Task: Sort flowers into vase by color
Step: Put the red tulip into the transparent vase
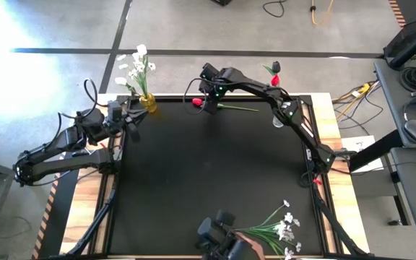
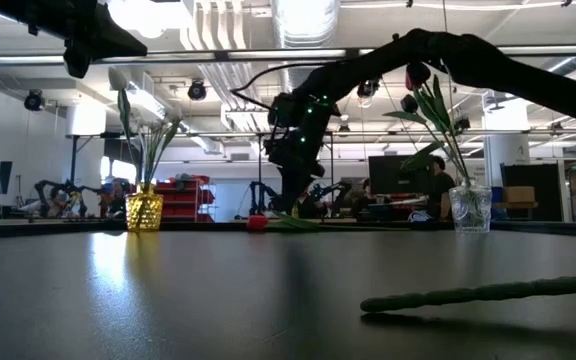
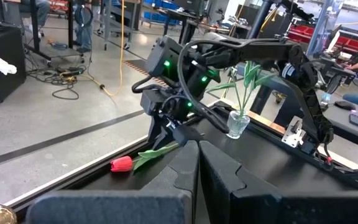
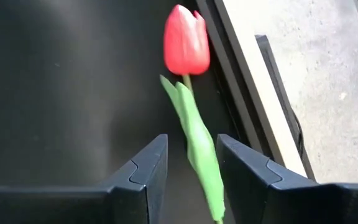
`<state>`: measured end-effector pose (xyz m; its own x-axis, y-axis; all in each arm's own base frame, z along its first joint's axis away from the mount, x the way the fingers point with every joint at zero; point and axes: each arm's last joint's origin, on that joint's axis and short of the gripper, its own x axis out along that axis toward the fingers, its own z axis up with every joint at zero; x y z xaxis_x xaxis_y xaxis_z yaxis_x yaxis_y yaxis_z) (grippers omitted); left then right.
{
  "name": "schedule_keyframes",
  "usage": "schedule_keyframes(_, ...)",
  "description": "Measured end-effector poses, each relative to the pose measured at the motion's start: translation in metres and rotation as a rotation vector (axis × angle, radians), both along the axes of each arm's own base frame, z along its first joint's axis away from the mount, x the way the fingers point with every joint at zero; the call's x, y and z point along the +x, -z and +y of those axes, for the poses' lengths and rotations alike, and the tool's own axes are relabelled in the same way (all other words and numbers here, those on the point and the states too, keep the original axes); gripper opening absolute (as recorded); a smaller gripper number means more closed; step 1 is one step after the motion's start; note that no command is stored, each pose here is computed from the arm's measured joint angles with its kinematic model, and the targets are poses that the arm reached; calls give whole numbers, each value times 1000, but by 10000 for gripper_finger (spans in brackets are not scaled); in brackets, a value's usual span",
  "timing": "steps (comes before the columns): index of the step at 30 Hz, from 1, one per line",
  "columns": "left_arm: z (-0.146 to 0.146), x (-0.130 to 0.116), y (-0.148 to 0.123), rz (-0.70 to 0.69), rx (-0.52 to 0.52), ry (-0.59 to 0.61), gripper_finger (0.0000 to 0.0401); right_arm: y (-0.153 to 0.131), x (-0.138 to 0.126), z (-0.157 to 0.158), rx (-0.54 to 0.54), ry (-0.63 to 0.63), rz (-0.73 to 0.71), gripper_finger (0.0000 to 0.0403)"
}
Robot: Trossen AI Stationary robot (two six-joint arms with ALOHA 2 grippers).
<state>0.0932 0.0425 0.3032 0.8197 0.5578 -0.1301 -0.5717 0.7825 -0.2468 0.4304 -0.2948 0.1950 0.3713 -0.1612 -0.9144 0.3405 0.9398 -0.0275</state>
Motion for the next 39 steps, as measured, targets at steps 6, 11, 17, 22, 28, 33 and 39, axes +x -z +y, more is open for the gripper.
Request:
schedule_keyframes(6,0,1,0,4,-2,0,0,18,-2,-8,17,2,31,123)
schedule_keyframes(11,0,1,1,7,-3,0,0,29,-2,-10,32,-4,45,117)
schedule_keyframes(17,1,2,1,9,-4,0,0,39,-2,-12,44,-6,62,105)
schedule_keyframes(22,1,2,1,9,-4,5,0,47,-2,-13,58,-5,76,92)
schedule_keyframes(28,1,2,1,9,-5,8,0,50,-1,-13,73,-9,73,67)
schedule_keyframes(33,1,2,1,10,-5,8,0,50,-1,-12,73,-8,72,32)
schedule_keyframes(39,1,2,1,10,-6,8,0,36,-1,-9,65,2,49,14)
